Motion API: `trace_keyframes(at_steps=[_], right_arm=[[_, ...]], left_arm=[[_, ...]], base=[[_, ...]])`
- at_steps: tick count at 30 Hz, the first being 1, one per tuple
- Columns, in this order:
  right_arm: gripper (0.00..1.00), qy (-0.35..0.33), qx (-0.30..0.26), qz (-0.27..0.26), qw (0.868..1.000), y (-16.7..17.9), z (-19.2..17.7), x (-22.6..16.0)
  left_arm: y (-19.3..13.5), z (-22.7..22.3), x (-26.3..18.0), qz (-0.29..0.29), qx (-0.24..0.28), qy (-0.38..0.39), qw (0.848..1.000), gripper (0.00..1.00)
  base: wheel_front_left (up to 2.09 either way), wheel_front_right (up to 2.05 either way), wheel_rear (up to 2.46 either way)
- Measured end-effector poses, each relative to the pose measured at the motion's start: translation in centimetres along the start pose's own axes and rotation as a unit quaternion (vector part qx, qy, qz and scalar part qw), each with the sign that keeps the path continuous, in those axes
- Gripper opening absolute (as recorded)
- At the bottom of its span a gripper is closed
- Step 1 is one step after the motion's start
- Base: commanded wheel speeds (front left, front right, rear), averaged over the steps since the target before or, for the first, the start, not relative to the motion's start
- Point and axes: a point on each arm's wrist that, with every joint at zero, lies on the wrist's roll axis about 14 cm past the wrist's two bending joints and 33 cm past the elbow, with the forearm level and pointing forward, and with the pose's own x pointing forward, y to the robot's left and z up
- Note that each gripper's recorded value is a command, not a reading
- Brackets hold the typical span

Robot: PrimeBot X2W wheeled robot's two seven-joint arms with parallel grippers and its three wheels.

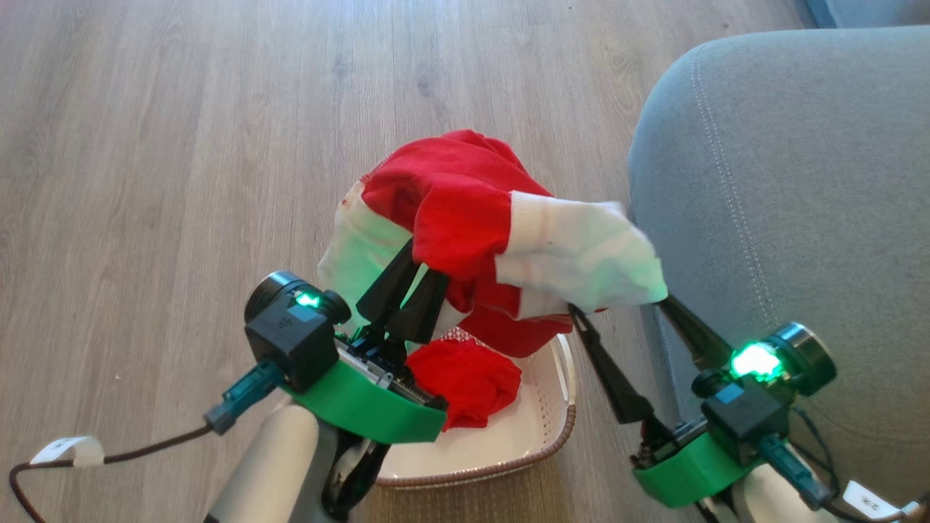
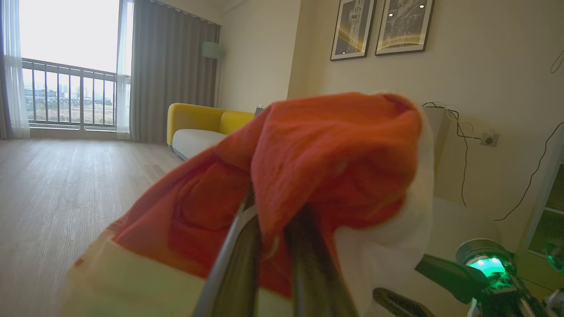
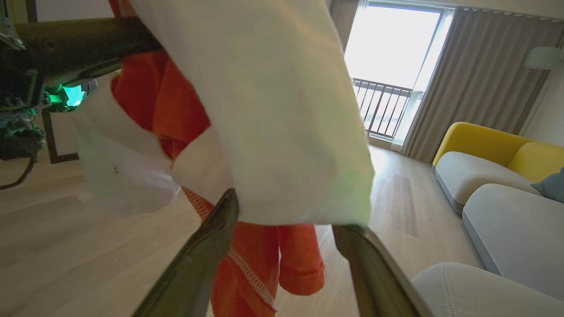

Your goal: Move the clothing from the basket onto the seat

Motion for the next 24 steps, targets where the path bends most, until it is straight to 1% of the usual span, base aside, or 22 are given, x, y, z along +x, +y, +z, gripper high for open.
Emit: trace_keyframes(at_steps=[4,9,14,17,24], right_arm=[[1.0,0.002,-0.019,-0.01,1.0,-1.0,-0.1,0.1],[1.0,0.005,-0.039,-0.003,0.999,-1.2,-0.3,0.5],[1.0,0.013,-0.067,0.038,0.997,-0.1,-0.9,1.0],[1.0,0.01,-0.093,0.073,0.993,0.9,-0.9,1.4],[1.0,-0.003,-0.124,0.111,0.986,2.2,-0.5,2.7]], left_arm=[[-0.1,-0.4,0.0,-0.003,0.004,0.006,1.0,0.0],[-1.4,-0.5,0.3,-0.027,0.012,0.008,1.0,0.0],[-3.2,-0.9,0.5,-0.057,0.023,0.013,0.998,0.0],[-4.5,-1.1,0.5,-0.083,0.024,0.017,0.996,0.0],[-5.1,-1.5,0.2,-0.095,0.026,0.025,0.995,0.0]], base=[[0.0,0.0,0.0],[0.0,0.0,0.0],[0.0,0.0,0.0],[0.0,0.0,0.0],[0.0,0.0,0.0]])
